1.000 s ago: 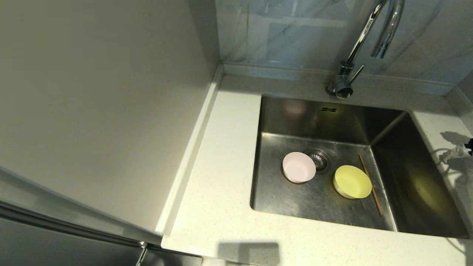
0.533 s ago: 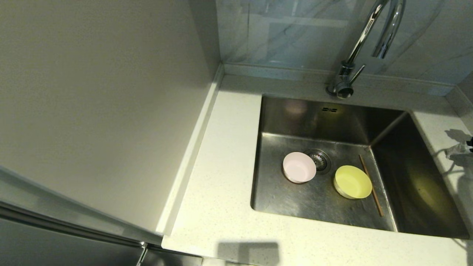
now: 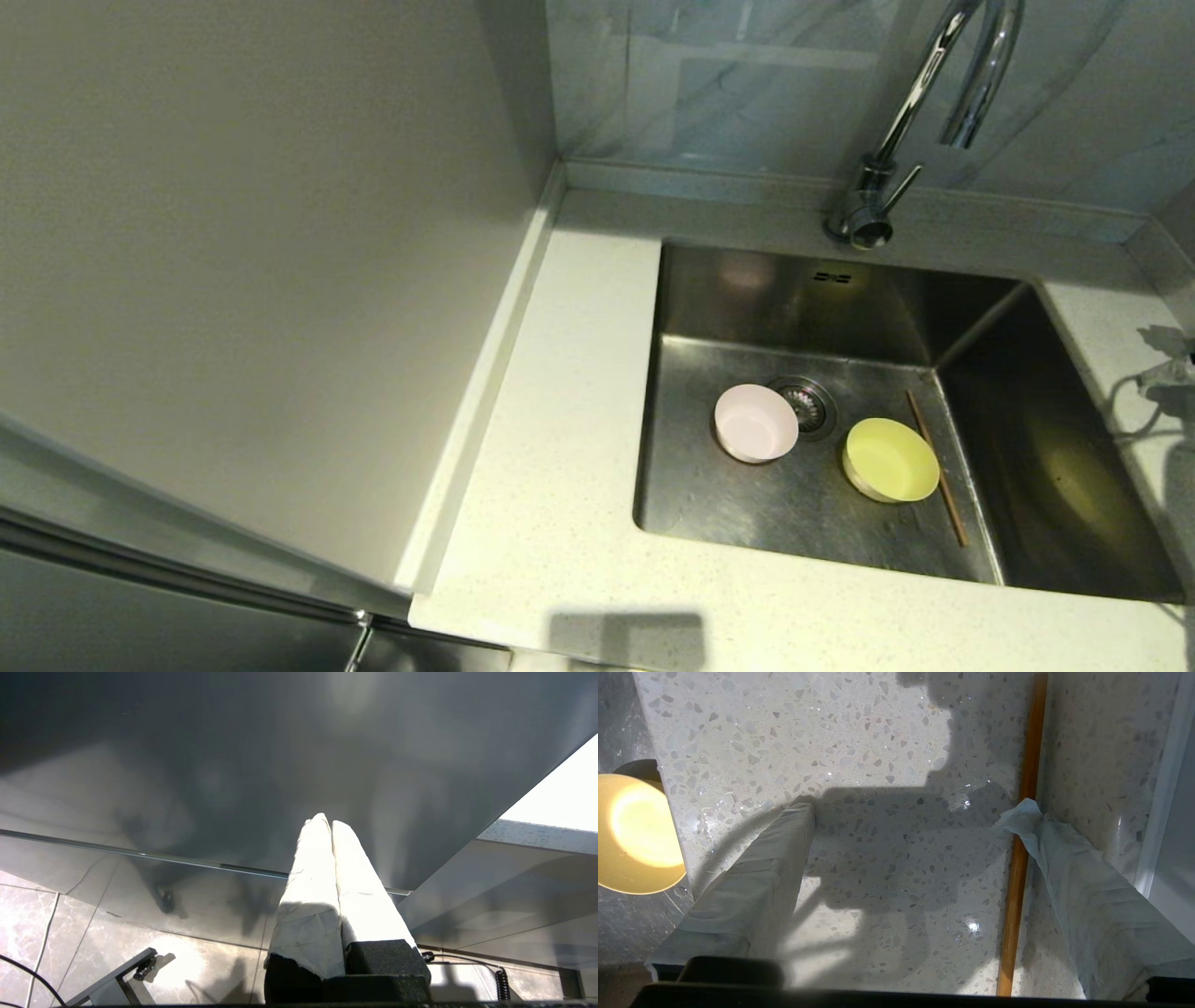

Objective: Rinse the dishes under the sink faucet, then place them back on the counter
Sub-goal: Turn on the faucet

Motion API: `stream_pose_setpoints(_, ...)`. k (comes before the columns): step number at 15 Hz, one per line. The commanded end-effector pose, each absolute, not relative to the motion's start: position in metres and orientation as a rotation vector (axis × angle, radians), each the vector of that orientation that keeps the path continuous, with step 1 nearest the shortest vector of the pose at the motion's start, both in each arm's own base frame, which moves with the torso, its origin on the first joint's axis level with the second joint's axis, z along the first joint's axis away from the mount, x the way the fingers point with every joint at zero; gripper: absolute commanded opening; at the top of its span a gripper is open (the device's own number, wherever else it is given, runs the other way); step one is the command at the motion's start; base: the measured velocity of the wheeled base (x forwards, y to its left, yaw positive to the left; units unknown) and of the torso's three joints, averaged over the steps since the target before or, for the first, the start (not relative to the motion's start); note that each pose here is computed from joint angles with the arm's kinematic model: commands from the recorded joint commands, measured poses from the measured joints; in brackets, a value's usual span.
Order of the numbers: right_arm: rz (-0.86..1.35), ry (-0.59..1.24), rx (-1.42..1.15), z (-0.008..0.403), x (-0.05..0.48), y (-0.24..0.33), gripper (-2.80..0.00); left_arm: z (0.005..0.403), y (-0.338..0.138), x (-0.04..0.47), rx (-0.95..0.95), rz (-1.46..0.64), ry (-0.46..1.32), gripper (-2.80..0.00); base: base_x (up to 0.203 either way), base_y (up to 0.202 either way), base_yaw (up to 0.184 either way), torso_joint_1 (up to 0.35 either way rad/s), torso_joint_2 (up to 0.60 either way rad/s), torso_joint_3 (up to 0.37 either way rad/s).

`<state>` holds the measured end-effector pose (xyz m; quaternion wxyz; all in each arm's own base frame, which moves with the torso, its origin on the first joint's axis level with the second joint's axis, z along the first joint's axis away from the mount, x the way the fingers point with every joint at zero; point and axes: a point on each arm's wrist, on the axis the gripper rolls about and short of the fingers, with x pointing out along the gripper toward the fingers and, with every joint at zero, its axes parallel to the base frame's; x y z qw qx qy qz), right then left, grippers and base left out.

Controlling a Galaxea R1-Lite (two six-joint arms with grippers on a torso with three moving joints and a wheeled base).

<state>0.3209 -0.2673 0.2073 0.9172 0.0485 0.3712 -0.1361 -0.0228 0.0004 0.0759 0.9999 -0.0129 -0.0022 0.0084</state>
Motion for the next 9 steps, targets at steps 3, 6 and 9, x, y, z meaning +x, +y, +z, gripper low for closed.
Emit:
stream_pose_setpoints(3,-0.290,0.797,0.123,0.195,0.319,-0.275,0.00,0.076,0.000,-0.023,-0.026,0.017,-0.008,-2.80,0.000,0.000,0.000,0.000,0.00,0.000)
stream_pose_setpoints(6,-0.289,0.821,0.142,0.188,0.315,-0.275,0.00,0.076,0.000,-0.023,-0.026,0.017,-0.008,-2.80,0.000,0.000,0.000,0.000,0.00,0.000)
stream_pose_setpoints(9,-0.278,0.852,0.163,0.184,0.313,-0.273,0.00,0.076,0.000,-0.023,-0.026,0.017,-0.008,-2.80,0.000,0.000,0.000,0.000,0.00,0.000)
